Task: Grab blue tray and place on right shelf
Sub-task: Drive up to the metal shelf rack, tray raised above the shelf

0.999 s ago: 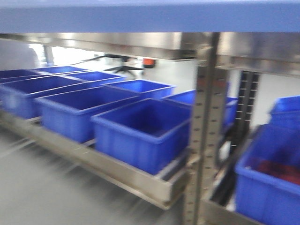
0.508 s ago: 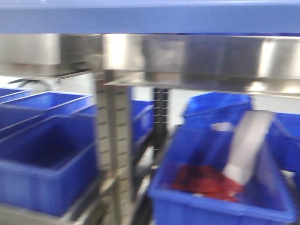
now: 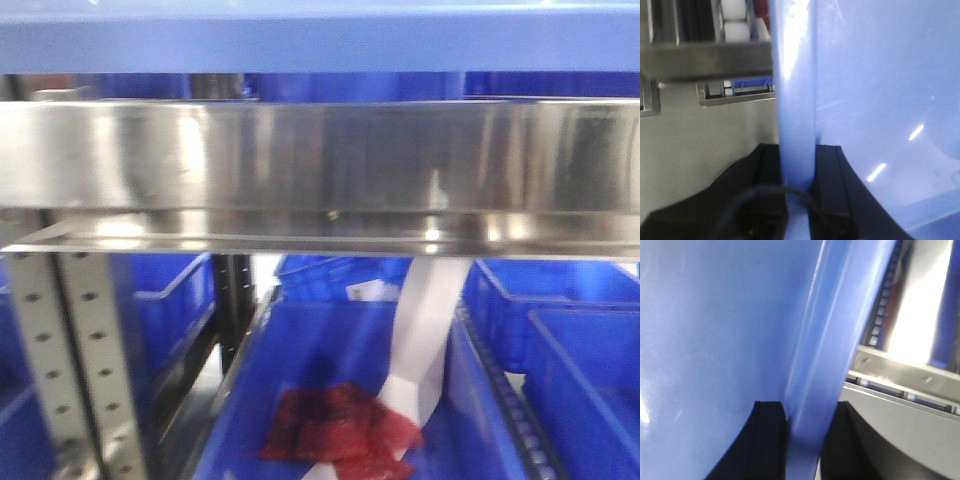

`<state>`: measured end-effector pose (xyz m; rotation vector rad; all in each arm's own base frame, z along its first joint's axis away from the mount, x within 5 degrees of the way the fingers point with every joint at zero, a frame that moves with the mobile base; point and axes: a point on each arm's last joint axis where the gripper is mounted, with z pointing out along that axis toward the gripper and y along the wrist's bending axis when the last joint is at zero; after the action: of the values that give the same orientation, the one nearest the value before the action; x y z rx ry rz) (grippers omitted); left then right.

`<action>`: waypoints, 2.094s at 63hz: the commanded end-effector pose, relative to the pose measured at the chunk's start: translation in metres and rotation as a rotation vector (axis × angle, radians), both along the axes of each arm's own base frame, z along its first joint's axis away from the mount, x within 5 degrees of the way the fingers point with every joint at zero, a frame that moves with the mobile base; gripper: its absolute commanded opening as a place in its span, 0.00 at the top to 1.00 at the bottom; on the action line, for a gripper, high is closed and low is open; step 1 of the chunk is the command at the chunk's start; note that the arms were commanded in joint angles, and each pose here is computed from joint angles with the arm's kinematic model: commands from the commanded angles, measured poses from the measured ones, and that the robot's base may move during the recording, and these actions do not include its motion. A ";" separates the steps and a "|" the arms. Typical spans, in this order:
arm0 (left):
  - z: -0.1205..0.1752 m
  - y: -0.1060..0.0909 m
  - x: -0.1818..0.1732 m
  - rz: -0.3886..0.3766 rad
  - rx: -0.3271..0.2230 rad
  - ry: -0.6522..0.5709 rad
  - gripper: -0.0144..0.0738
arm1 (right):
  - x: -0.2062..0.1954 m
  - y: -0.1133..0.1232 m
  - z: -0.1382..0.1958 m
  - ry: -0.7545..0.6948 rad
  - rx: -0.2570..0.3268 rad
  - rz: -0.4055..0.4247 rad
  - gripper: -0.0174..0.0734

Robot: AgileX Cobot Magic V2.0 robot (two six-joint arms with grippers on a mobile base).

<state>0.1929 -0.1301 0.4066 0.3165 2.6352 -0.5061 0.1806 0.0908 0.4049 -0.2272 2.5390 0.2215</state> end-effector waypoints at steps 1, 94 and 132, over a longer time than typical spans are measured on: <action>0.011 0.005 -0.014 -0.049 0.019 0.012 0.89 | -0.003 -0.005 0.016 -0.102 -0.018 0.028 0.75; 0.011 0.003 -0.010 -0.043 0.006 -0.008 0.89 | -0.003 -0.005 0.016 -0.102 -0.017 0.028 0.75; 0.015 0.001 0.014 -0.029 0.022 -0.026 0.89 | 0.011 0.002 0.034 -0.221 0.041 0.032 0.75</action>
<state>0.2089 -0.1341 0.4045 0.3222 2.6453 -0.4837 0.1857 0.0919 0.4110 -0.2327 2.4887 0.2172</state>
